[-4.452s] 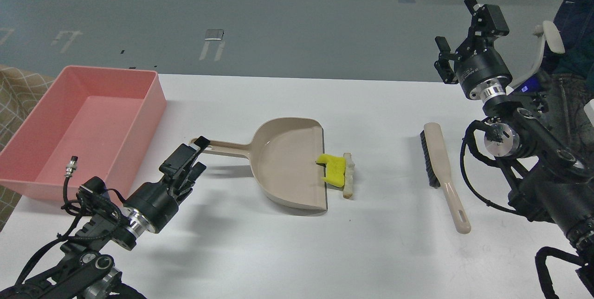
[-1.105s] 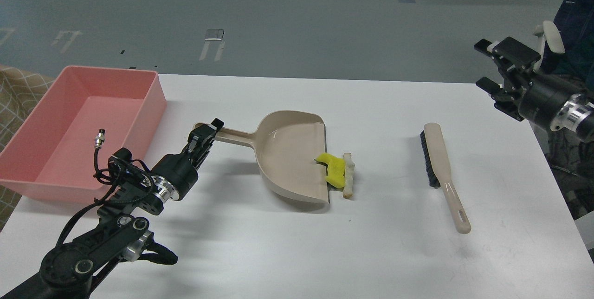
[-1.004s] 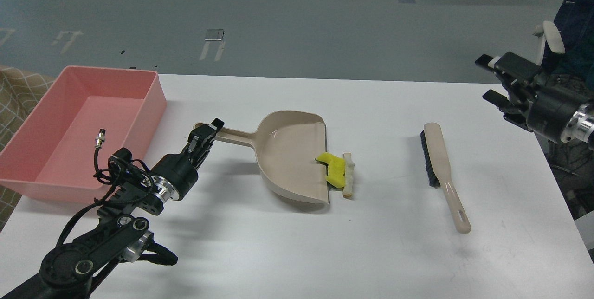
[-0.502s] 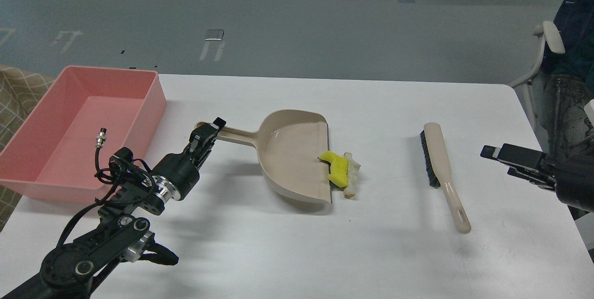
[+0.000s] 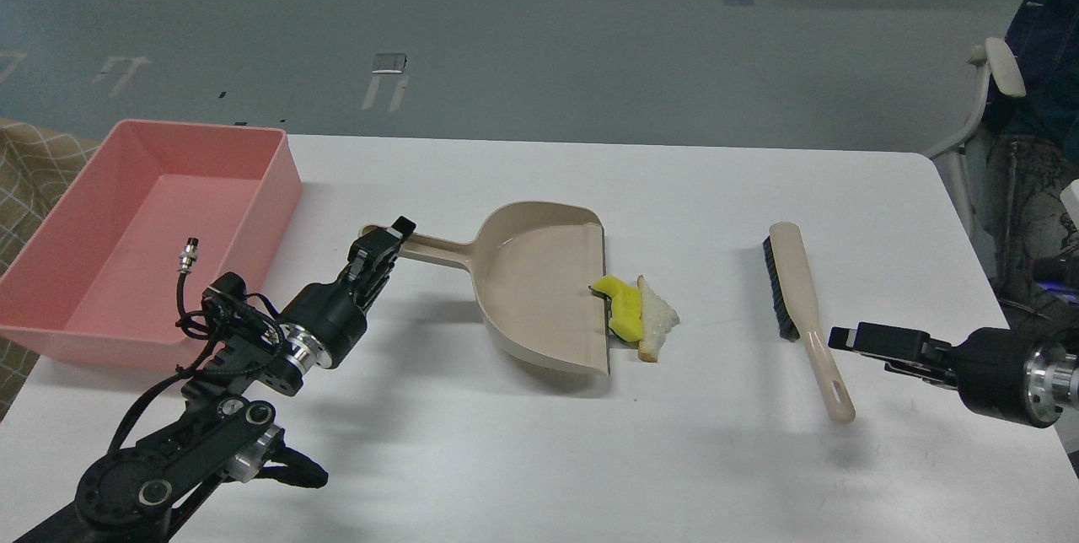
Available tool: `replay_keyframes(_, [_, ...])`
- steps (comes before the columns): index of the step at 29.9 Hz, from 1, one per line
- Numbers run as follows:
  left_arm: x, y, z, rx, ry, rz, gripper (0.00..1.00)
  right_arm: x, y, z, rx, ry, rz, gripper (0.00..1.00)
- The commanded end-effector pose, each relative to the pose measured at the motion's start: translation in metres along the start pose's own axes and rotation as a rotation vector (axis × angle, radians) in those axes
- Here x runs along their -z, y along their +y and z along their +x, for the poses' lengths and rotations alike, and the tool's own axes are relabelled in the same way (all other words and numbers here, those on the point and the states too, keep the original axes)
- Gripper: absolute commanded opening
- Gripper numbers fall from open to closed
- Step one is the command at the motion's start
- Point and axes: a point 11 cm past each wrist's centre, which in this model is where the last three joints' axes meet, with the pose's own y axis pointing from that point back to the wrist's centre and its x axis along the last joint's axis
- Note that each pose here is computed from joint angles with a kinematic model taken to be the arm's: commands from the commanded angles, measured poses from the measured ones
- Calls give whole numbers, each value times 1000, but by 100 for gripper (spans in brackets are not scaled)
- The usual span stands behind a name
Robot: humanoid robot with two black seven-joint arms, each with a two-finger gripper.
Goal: Sweep and dump garbage into bin
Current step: 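Lower the right gripper toward the wooden brush handle, then grasp the wooden brush handle with the right gripper and lift it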
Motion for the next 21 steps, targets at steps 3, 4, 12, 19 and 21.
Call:
replay_keyframes(3, [0, 0, 1, 0, -3, -1, 0, -1, -8, -9, 31, 35, -21, 100])
replay_keyframes(4, [0, 0, 0, 0, -1, -1, 0, 0, -9, -10, 34, 37, -18, 100])
replay_keyframes(12, [3, 3, 1, 19, -71, 1, 0, 3, -14, -11, 39, 42, -19, 95])
replay_keyframes(19, [7, 5, -11, 62, -99, 12, 0, 5, -18, -13, 46, 40, -16, 95])
replay_keyframes(21, [7, 5, -10, 62, -101, 10, 0, 5, -19, -14, 49, 41, -16, 94])
